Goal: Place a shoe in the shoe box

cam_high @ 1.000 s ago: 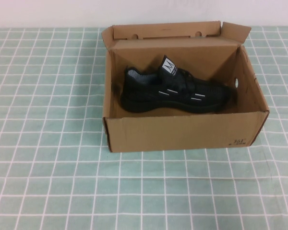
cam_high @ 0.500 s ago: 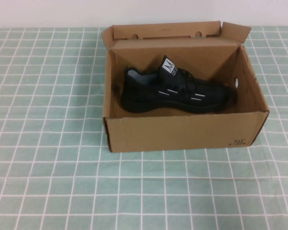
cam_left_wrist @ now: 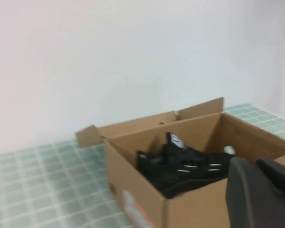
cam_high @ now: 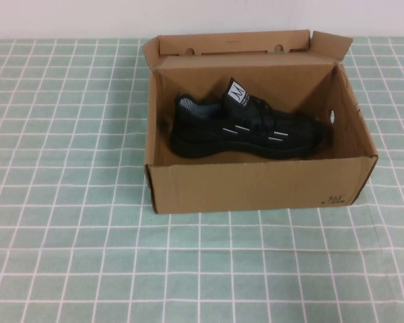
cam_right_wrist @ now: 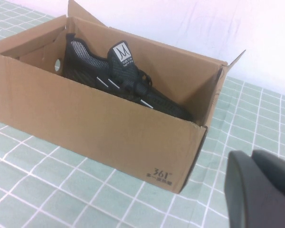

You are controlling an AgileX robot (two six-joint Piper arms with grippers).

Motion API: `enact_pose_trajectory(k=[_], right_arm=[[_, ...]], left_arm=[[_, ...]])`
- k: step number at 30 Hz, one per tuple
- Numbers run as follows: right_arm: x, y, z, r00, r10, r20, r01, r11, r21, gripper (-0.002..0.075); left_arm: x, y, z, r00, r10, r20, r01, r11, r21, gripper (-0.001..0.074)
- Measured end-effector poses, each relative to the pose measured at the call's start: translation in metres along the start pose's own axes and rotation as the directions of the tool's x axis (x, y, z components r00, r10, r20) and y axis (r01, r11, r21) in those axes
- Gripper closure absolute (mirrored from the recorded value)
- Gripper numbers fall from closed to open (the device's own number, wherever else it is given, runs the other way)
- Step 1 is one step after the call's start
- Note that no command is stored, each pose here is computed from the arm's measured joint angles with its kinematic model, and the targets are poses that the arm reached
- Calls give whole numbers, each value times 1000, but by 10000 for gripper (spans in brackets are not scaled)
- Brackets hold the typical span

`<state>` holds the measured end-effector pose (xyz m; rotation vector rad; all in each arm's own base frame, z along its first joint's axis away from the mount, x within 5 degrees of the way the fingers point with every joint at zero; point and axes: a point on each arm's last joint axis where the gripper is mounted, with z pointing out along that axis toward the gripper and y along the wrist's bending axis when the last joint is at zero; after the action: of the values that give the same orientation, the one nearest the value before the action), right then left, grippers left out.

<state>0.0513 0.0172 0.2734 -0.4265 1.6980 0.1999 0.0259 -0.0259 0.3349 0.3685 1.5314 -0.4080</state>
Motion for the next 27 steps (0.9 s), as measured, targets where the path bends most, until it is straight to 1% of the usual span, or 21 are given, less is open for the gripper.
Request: enact_pose_trajectory(k=[2, 4, 7, 10, 13, 16, 19, 24, 27], right_arm=[[0, 0, 0, 1000, -2, -1, 2, 1000, 1, 734], [0, 0, 0, 1000, -2, -1, 2, 1000, 1, 734], [0, 0, 0, 1000, -2, -1, 2, 1000, 1, 734], [0, 0, 0, 1000, -3, -1, 3, 1000, 2, 734], [0, 0, 0, 1000, -1, -1, 1, 1000, 2, 734], [0, 0, 0, 1000, -1, -1, 1, 1000, 3, 734], [0, 0, 0, 1000, -1, -1, 1, 1000, 3, 734], [0, 0, 0, 1000, 2, -1, -2, 1000, 3, 734], [0, 0, 0, 1000, 2, -1, -2, 1000, 3, 734]], left_arm=[[4, 3, -2, 999, 36, -9, -37, 999, -34, 738], [14, 9, 1, 999, 39, -24, -41, 995, -90, 738], [39, 17, 9, 999, 33, -6, -33, 984, -173, 738], [64, 23, 14, 995, 96, 25, -88, 969, -232, 738], [91, 26, 15, 992, 126, -13, -125, 955, -268, 738], [116, 29, 15, 987, 127, -97, -151, 943, -296, 738], [132, 32, 15, 979, 105, -177, -159, 933, -323, 738], [150, 36, 13, 968, 66, -242, -158, 910, -383, 738], [155, 37, 13, 964, 51, -262, -157, 902, -403, 738]])
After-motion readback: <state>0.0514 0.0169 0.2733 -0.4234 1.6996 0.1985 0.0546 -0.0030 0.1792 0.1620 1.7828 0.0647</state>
